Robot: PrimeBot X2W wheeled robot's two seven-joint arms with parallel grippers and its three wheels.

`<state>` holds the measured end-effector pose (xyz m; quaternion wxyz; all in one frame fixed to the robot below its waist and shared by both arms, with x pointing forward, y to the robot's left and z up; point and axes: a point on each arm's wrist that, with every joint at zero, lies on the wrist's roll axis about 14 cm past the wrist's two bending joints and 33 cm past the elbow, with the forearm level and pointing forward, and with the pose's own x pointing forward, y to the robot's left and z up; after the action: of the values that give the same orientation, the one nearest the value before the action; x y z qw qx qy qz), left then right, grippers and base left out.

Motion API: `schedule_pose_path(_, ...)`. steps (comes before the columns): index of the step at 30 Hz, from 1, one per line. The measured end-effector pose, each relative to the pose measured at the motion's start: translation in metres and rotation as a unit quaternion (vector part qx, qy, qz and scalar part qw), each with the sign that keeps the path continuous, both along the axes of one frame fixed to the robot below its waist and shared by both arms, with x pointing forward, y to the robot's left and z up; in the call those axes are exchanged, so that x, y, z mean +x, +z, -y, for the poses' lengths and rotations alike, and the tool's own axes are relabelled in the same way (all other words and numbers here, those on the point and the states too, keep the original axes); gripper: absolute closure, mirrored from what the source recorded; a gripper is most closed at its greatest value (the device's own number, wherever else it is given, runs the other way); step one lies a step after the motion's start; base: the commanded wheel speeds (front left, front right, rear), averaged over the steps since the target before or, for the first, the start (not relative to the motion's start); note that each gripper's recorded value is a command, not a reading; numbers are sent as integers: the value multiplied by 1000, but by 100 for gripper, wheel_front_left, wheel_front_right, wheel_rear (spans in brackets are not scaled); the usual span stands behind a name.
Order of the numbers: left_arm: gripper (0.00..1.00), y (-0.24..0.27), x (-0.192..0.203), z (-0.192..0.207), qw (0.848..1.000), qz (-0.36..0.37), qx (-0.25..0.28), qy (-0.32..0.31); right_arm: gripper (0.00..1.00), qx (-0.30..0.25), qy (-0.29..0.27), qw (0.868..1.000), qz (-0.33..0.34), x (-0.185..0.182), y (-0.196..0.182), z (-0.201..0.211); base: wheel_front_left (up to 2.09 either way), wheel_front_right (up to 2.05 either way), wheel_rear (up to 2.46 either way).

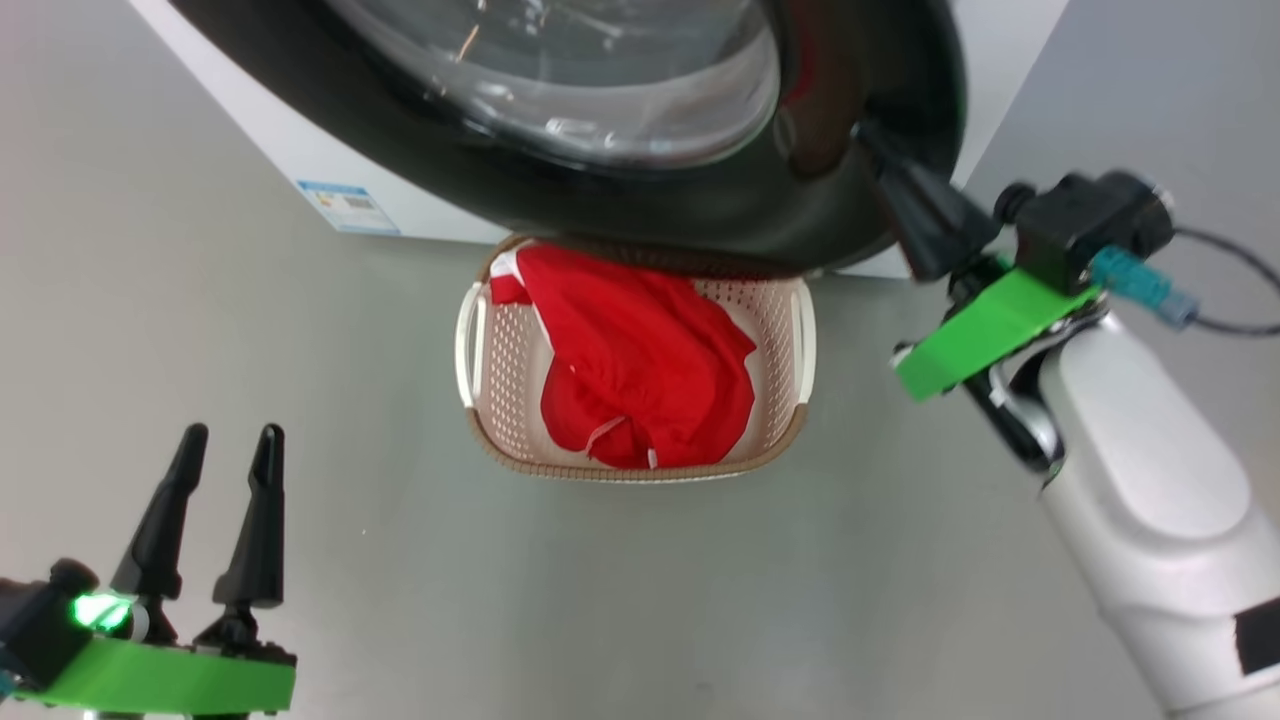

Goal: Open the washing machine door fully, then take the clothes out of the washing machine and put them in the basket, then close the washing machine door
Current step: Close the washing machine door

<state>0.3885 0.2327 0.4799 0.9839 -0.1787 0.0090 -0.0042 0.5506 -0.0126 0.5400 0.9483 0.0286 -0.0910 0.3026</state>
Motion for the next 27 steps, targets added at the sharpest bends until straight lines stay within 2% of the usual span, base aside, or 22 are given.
schedule_pose_path(15,0,-11,17,-13,1000,-13,10,12,100,1,-29,999,37,60,10,11,0,0,0)
schedule_pose_path(20,0,-12,17,-19,1000,-15,15,20,100,6,-55,998,42,78,12,23,0,0,0)
schedule_pose_path(27,0,-13,15,-22,999,-17,17,26,100,-2,-67,997,43,86,12,25,0,0,0)
